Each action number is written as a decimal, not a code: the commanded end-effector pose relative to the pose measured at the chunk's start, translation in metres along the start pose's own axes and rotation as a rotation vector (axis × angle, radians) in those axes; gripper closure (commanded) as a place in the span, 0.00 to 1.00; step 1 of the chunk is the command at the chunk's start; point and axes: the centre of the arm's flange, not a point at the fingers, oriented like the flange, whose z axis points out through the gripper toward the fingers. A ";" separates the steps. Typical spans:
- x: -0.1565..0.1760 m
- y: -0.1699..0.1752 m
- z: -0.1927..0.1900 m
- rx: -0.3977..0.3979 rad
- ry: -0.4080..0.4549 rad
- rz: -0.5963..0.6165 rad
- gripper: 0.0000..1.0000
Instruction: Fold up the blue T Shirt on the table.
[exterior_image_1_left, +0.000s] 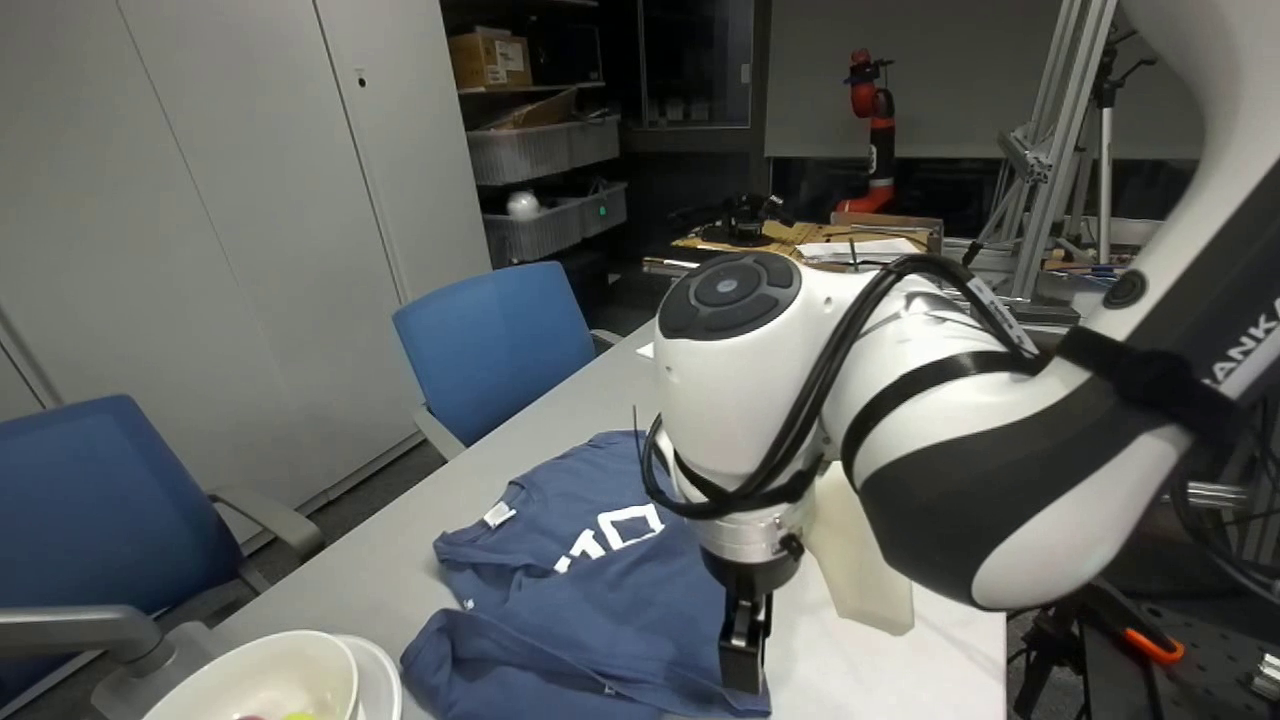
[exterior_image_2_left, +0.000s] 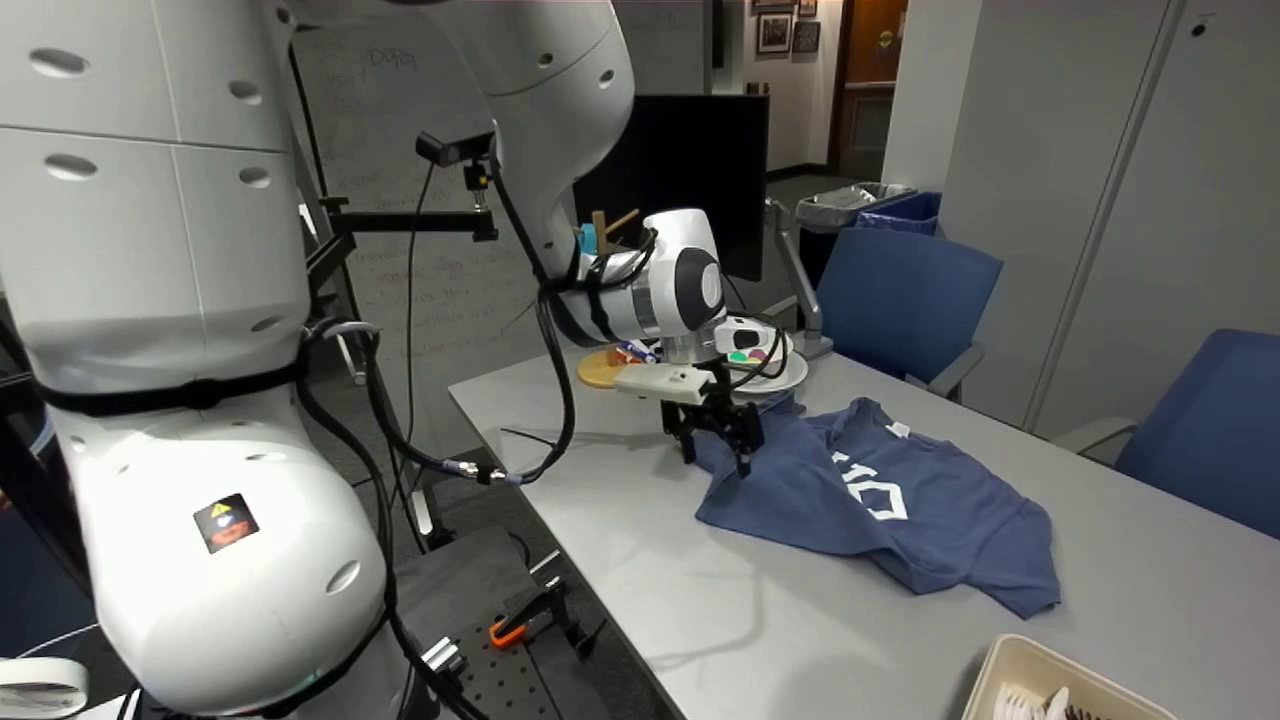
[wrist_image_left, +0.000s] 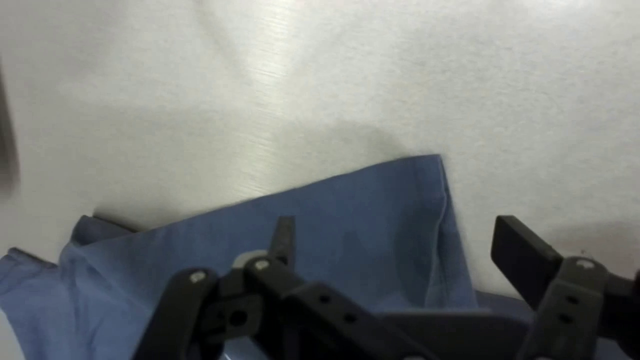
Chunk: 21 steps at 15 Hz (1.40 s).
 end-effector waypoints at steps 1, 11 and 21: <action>0.009 0.006 0.011 -0.017 0.025 0.019 0.00; 0.023 -0.005 0.017 0.091 0.055 0.078 0.00; 0.028 0.003 0.025 0.064 0.023 0.101 0.00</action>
